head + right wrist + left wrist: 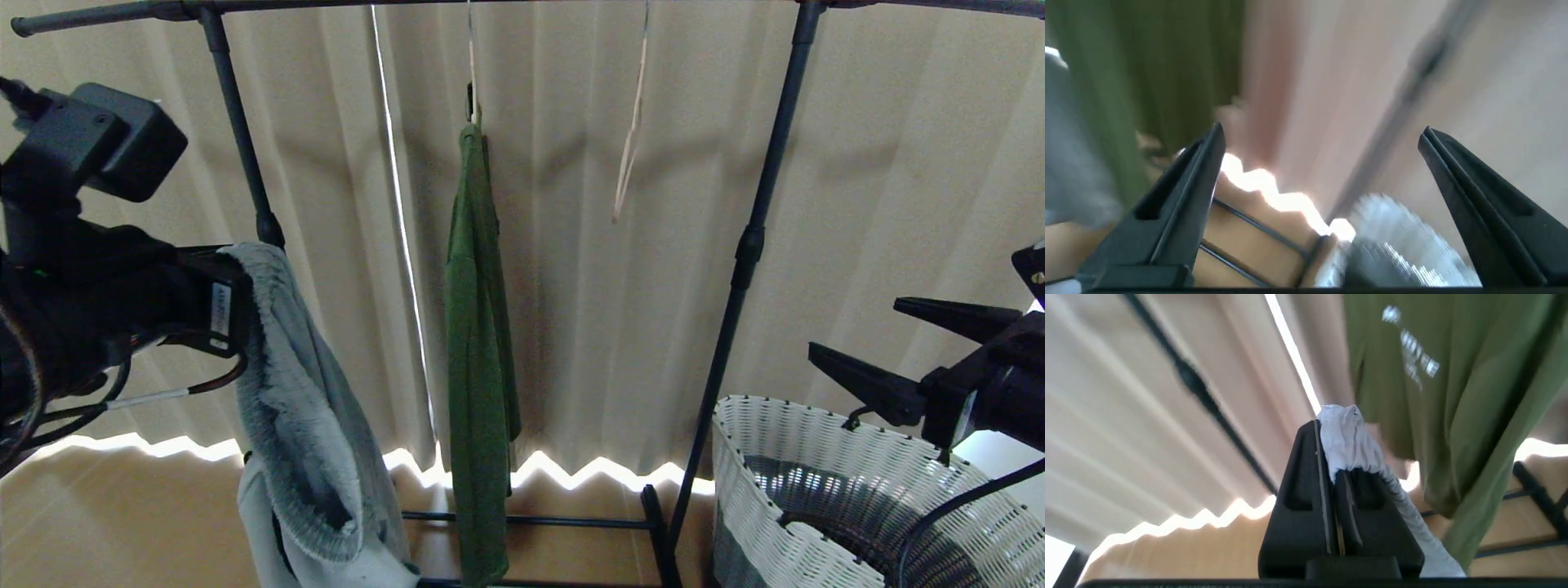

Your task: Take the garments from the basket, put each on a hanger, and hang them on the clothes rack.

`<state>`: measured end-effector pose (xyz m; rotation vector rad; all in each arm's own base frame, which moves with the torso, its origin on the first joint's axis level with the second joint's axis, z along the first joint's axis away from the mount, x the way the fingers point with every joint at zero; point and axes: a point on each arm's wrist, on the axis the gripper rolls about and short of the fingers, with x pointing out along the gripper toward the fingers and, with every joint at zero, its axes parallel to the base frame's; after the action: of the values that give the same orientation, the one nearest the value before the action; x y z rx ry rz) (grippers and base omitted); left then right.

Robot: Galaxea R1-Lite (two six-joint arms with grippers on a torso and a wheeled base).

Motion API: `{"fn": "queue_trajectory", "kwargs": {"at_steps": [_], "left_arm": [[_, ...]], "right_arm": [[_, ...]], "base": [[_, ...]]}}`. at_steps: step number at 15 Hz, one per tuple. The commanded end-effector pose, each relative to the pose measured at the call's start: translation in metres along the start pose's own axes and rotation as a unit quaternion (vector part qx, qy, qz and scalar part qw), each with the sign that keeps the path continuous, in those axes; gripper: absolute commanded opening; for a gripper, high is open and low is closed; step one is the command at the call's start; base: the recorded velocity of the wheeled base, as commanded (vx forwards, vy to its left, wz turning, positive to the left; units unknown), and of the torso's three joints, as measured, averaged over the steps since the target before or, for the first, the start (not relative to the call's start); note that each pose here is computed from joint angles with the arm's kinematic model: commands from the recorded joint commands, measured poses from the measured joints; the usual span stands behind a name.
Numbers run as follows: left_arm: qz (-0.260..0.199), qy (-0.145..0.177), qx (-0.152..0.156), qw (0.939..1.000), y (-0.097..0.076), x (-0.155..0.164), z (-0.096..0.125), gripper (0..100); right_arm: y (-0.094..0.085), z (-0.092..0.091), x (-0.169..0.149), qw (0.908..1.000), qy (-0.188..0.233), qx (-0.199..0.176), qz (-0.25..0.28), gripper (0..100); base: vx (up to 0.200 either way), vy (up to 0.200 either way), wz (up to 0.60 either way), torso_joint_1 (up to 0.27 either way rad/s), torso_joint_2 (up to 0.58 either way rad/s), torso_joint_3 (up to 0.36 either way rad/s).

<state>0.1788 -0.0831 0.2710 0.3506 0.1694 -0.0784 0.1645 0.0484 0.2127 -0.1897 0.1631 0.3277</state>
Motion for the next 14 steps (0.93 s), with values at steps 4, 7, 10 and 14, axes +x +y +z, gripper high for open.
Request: {"fn": "queue_trajectory", "kwargs": {"at_steps": [4, 7, 10, 14], "left_arm": [[0.001, -0.033, -0.016, 0.9993, 0.023, -0.042, -0.017, 0], [-0.001, -0.028, -0.013, 0.9995, 0.022, -0.041, -0.021, 0], [-0.005, -0.015, -0.006, 0.9999, 0.019, -0.039, -0.027, 0], [-0.006, -0.016, -0.001, 0.9999, 0.019, -0.040, -0.028, 0]], "right_arm": [[0.003, -0.024, -0.010, 0.9997, -0.021, 0.000, -0.015, 100], [0.005, -0.038, -0.012, 0.9997, -0.020, 0.000, -0.014, 100], [0.004, -0.051, -0.018, 0.9994, -0.020, 0.004, -0.029, 100], [0.003, -0.061, -0.020, 0.9991, -0.023, 0.006, -0.036, 100]], "base": [[0.000, 0.000, 0.00, 0.000, 0.00, 0.000], [0.000, 0.000, 0.00, 0.000, 0.00, 0.000], [0.000, 0.000, 0.00, 0.000, 0.00, 0.000], [0.000, 0.000, 0.00, 0.000, 0.00, 0.000]]}}
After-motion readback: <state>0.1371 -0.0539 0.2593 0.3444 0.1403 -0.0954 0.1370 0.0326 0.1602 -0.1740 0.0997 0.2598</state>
